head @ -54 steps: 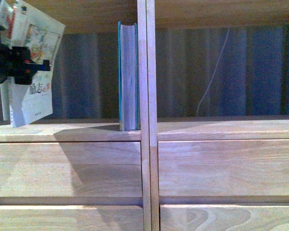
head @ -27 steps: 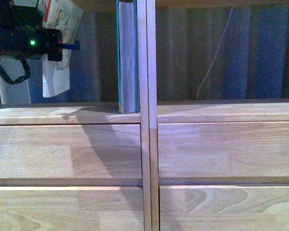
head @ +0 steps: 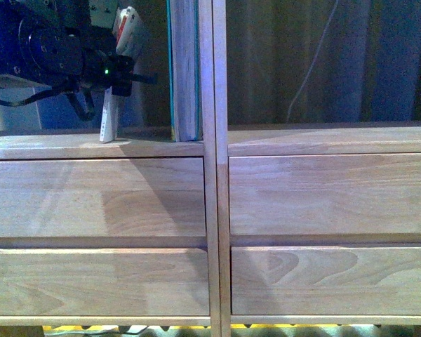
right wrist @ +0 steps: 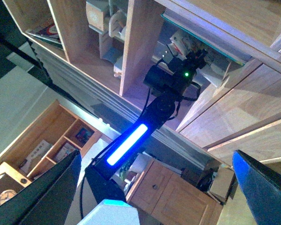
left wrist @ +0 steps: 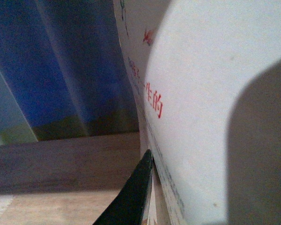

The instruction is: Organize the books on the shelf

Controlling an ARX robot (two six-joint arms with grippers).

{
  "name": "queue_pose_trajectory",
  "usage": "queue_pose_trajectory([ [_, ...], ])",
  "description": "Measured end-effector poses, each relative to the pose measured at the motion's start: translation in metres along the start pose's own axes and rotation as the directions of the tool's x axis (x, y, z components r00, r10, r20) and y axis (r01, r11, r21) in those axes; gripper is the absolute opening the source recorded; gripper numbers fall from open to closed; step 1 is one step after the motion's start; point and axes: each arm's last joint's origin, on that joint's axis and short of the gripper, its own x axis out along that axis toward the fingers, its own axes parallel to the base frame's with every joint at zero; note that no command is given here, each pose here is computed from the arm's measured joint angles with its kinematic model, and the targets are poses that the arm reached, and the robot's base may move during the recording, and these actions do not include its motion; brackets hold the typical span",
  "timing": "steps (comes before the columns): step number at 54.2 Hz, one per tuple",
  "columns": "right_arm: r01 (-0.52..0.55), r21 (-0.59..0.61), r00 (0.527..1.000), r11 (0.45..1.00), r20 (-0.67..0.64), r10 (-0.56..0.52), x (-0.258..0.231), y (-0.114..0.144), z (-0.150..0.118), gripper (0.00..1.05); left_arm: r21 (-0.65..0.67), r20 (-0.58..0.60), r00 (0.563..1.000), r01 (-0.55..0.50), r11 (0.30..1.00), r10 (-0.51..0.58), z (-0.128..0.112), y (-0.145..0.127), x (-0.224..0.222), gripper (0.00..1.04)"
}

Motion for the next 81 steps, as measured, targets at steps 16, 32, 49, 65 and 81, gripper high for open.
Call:
queue_pose_trajectory([
  [16,-0.007,0.032,1.000,0.999,-0.019,0.007,0.002,-0.001,-0.004,0.98,0.008,-0.003,0.999,0.038,0.999,-0.038,0.001,-0.005,0.003,0.19],
  [32,-0.013,0.031,1.000,0.999,-0.026,0.013,0.002,-0.003,-0.006,0.98,0.014,-0.004,0.995,0.100,0.995,-0.100,-0.004,-0.017,0.002,0.44],
  [49,-0.019,0.025,0.999,1.000,-0.027,0.019,0.002,-0.002,-0.006,0.98,0.003,-0.018,0.993,0.116,0.993,-0.116,-0.017,-0.018,-0.009,0.92],
  [65,-0.021,0.025,0.999,0.999,-0.033,0.021,0.003,-0.002,-0.007,0.98,-0.018,0.054,0.990,0.132,0.991,-0.131,0.003,-0.008,-0.052,0.98],
  [81,-0.026,0.027,0.999,0.999,-0.040,0.027,0.005,-0.003,-0.010,0.98,-0.026,0.012,0.996,0.090,0.996,-0.090,0.002,0.001,-0.095,0.98],
])
